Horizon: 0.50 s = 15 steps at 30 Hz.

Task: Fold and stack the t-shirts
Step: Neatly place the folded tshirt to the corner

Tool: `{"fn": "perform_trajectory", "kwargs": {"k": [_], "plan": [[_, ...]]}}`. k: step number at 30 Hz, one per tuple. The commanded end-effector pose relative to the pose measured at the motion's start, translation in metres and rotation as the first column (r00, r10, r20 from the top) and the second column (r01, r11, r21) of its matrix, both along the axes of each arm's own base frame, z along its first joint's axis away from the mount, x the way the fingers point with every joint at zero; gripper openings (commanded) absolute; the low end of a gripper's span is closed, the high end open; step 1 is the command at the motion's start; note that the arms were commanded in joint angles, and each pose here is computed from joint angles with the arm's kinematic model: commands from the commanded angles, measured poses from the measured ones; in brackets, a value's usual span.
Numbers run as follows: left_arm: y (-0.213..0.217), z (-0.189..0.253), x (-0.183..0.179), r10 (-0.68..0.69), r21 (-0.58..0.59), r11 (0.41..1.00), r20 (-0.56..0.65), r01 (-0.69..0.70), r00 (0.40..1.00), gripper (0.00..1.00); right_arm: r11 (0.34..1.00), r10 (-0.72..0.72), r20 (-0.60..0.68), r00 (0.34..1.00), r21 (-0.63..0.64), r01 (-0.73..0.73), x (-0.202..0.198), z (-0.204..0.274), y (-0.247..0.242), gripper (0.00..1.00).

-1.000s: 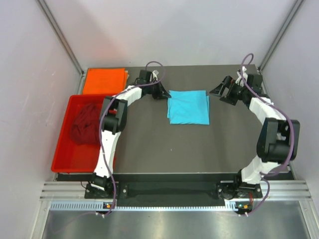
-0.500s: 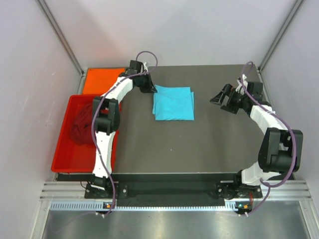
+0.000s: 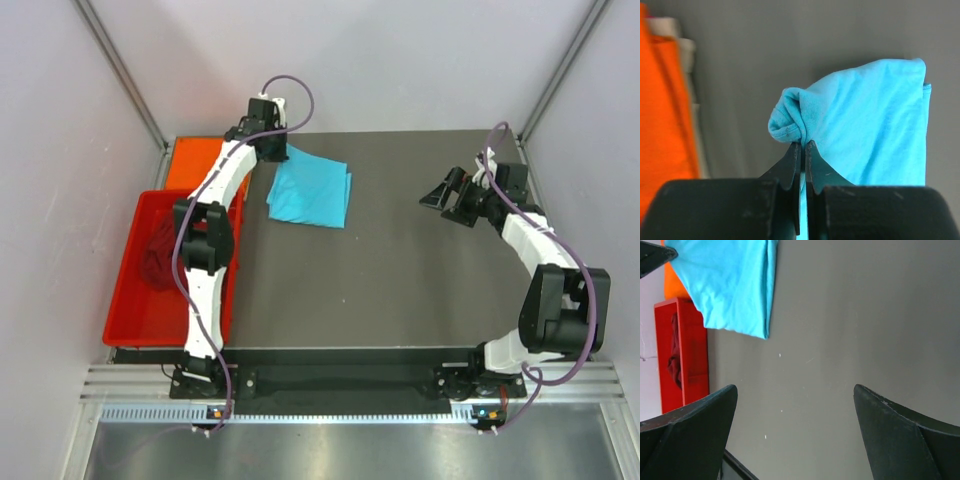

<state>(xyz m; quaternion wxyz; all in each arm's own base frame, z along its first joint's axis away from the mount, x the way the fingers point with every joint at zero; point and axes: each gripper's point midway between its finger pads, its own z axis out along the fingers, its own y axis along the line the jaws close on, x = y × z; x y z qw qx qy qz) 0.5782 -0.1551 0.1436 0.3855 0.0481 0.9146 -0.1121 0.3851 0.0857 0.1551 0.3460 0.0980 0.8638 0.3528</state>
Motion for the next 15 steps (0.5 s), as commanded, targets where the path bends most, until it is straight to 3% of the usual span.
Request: {"fn": "perform_trajectory", "kwargs": {"k": [1, 7, 15], "plan": [[0.045, 0.077, 0.014, 0.067, 0.122, 0.988, 0.197, -0.092, 0.978, 0.0, 1.0, 0.021, 0.093, 0.995, 0.0, -0.021, 0.0, 0.031, 0.005, 1.0], [0.078, 0.117, 0.027, 0.089, 0.228, 0.958, 0.338, -0.173, 0.937, 0.0, 1.0, 0.023, 0.117, 0.993, -0.003, -0.023, 0.0, 0.041, 0.005, 1.0], [0.108, 0.161, 0.023, 0.041, 0.347, 0.915, 0.428, -0.207, 0.903, 0.0, 1.0, 0.028, 0.119, 0.993, -0.006, -0.027, 0.001, 0.041, 0.005, 1.0]]}}
